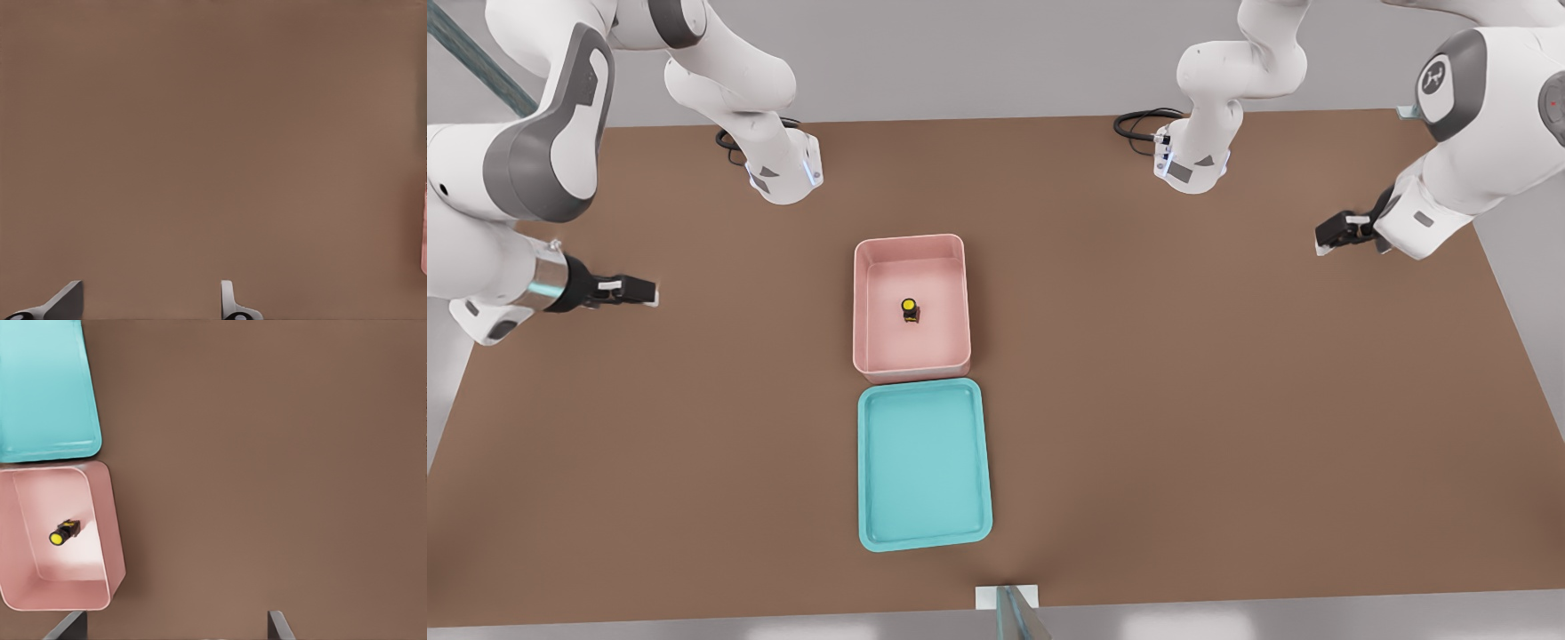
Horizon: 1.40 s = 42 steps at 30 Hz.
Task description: The left arm remains still, and the right arm places the button from the box into the tray
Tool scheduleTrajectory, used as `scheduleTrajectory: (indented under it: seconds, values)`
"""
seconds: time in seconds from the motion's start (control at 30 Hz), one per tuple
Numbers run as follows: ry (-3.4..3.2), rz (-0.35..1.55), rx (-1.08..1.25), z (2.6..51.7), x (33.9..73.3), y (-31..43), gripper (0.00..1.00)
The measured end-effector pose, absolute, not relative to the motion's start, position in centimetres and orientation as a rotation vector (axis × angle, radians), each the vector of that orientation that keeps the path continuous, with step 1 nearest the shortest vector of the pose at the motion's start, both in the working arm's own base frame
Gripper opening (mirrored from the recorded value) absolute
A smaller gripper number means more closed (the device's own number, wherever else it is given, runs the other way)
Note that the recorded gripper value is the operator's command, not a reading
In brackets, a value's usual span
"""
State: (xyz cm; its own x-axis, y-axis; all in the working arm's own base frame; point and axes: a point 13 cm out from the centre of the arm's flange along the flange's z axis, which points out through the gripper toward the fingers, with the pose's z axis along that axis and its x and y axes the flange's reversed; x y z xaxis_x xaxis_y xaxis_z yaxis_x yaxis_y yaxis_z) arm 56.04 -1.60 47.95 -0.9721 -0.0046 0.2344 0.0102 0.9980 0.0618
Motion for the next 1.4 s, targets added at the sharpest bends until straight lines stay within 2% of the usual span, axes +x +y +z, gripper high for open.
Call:
scheduleTrajectory:
  seconds: [0.07, 0.1, 0.13, 0.17, 0.2, 0.23, 0.27, 0.33, 0.47, 0.53, 0.63, 0.8, 1.07, 1.4]
  values:
    - [-2.939, -0.086, 0.075, 48.9, 56.6, 1.2, 1.0]
    - [-2.954, -0.07, 0.252, 50.1, 55.9, 8.8, 1.0]
    - [-2.946, -0.052, 0.526, 51.1, 53.2, 20.5, 1.0]
    - [-2.908, -0.046, 0.788, 51.8, 48.2, 31.2, 1.0]
    - [-2.851, -0.048, 0.962, 51.6, 42.9, 38.6, 1.0]
    - [-2.801, -0.05, 1.031, 50.4, 38.8, 42.7, 1.0]
    - [-2.748, 0.0, 1.015, 46.3, 35.3, 43.9, 1.0]
    - [-2.702, 0.15, 0.933, 37.2, 31.2, 43.1, 1.0]
    - [-2.785, 0.249, 0.554, 23.6, 34.1, 34.7, 1.0]
    - [-2.862, 0.225, 0.449, 20.5, 35.0, 34.4, 0.99]
    - [-2.938, 0.202, 0.387, 15.5, 33.1, 35.7, 0.99]
    - [-3.079, 0.092, 0.169, 10.6, 35.3, 35.1, 0.98]
    - [-3.215, -0.054, -0.013, 9.6, 39.9, 33.6, 0.97]
    - [-3.238, -0.076, 0.009, 5.6, 38.8, 32.8, 0.97]
